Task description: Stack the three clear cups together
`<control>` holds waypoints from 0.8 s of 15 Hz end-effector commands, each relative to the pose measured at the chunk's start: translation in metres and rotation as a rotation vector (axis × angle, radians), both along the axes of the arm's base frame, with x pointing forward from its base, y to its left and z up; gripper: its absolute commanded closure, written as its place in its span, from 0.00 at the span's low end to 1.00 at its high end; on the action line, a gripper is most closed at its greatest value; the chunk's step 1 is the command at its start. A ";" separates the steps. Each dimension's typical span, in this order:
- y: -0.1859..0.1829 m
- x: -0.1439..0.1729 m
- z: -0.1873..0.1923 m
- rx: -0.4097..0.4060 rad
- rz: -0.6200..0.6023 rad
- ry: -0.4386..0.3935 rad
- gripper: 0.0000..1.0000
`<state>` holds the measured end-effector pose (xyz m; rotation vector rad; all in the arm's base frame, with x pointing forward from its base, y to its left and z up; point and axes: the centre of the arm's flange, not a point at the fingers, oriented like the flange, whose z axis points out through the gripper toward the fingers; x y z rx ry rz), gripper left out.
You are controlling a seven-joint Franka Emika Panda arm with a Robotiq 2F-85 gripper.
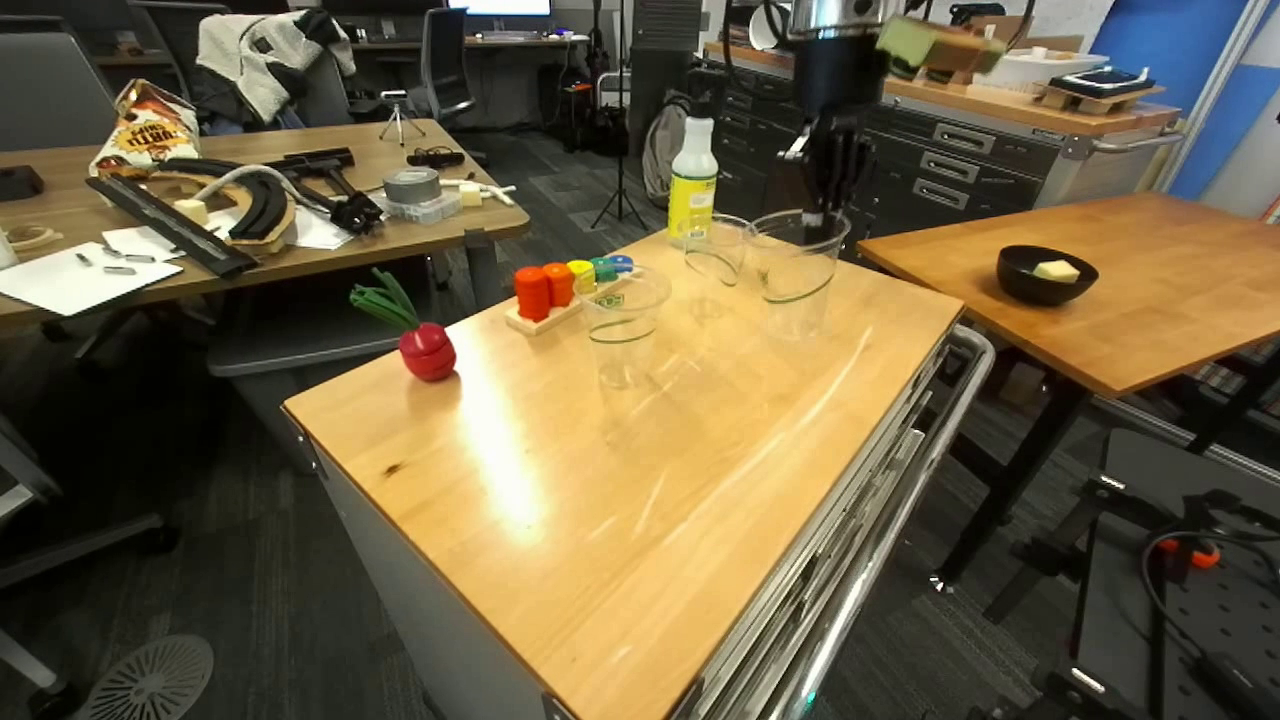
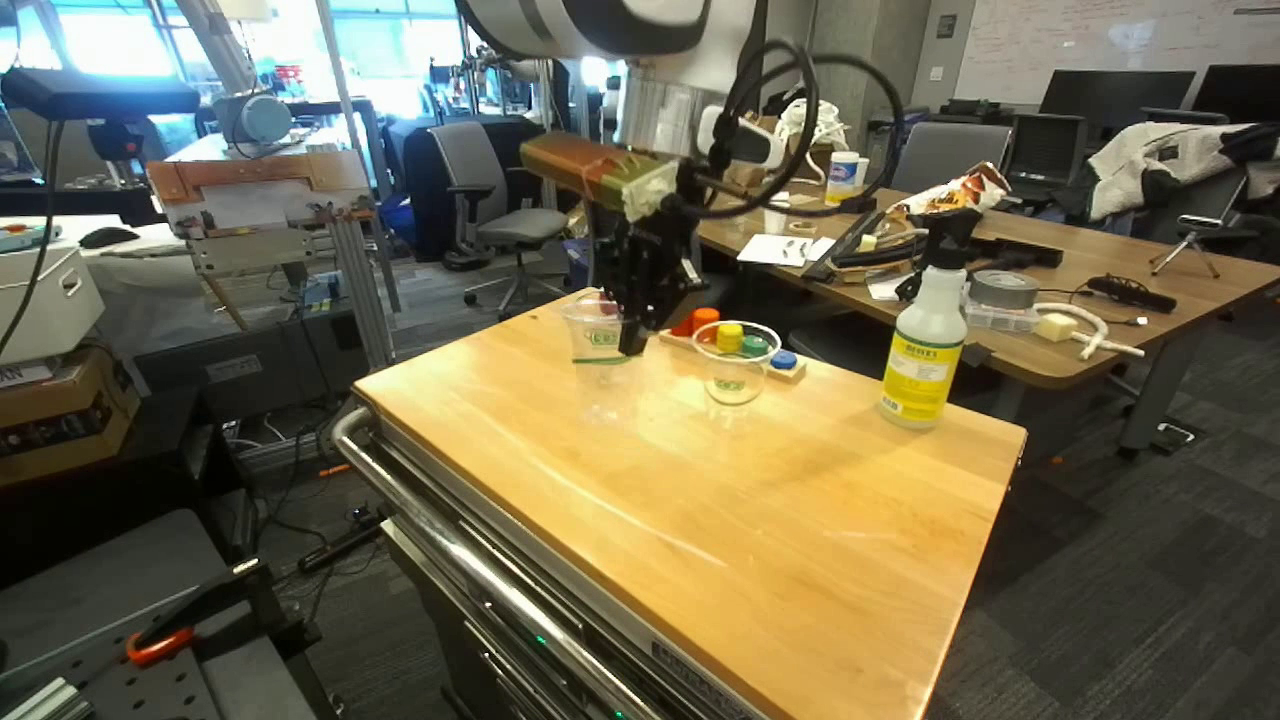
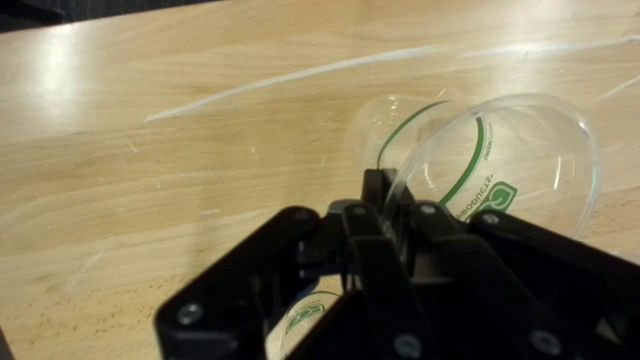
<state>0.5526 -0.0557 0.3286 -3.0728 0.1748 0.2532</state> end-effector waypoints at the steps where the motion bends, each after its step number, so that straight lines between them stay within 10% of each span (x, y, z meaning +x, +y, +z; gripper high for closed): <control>1: -0.013 -0.006 0.084 0.017 -0.023 -0.020 0.99; 6: -0.033 0.031 0.137 0.072 -0.098 -0.181 0.99; 12: -0.040 0.082 0.094 0.086 -0.152 -0.201 0.99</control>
